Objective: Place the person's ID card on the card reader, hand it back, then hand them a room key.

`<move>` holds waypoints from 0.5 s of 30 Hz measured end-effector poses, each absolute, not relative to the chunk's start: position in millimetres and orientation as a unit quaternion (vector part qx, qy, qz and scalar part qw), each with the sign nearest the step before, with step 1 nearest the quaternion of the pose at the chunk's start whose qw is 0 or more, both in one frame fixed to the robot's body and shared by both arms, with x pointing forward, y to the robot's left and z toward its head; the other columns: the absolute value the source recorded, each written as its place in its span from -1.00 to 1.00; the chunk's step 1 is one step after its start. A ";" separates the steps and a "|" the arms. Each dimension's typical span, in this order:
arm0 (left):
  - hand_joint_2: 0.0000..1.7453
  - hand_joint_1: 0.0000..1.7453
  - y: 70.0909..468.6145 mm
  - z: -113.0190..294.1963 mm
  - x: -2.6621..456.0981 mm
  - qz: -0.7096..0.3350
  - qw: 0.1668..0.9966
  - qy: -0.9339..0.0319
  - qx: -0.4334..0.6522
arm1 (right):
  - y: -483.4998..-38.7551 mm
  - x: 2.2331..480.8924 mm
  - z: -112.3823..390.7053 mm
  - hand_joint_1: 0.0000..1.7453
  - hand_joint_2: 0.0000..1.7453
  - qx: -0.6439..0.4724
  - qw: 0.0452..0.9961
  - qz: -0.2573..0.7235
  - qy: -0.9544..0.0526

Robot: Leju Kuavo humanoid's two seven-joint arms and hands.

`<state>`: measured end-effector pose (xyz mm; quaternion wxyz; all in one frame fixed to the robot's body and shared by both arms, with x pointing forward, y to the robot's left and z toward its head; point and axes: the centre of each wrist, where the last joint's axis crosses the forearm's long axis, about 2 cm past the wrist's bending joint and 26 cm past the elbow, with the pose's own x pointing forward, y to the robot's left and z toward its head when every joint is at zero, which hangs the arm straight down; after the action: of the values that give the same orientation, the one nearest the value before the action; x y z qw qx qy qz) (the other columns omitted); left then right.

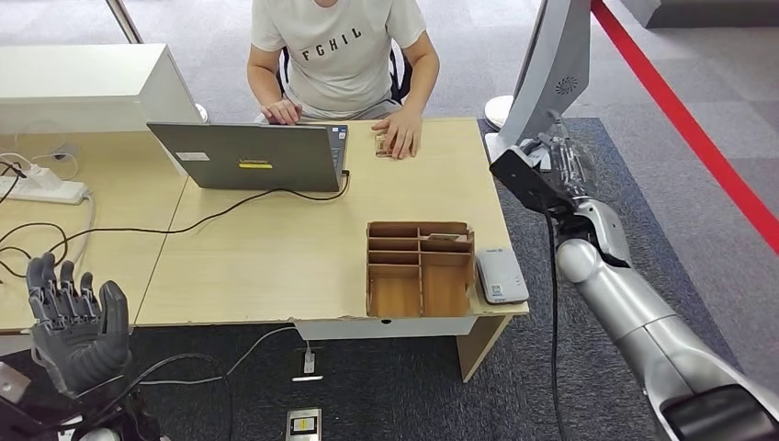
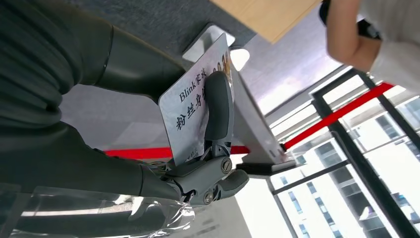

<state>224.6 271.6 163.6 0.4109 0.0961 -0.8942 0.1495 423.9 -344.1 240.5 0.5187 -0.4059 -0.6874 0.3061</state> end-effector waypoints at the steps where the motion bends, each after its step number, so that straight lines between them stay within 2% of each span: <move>1: 1.00 -1.00 272.0 163.6 224.4 0.149 0.412 -0.894 0.097 | -353.4 419.7 239.0 1.00 1.00 -0.416 0.521 0.302 -0.681; 8: 1.00 -1.00 273.8 164.4 219.6 0.149 0.414 -0.892 0.104 | -406.9 389.6 233.8 1.00 1.00 -0.476 0.526 0.270 -0.651; 15: 1.00 -1.00 274.8 164.1 217.9 0.149 0.415 -0.891 0.105 | -431.8 360.4 222.4 1.00 1.00 -0.497 0.531 0.258 -0.636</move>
<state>217.9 274.8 164.1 0.4149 0.1052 -0.8915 0.1486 360.4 -431.8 222.4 0.5311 -0.4973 -0.6357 0.2579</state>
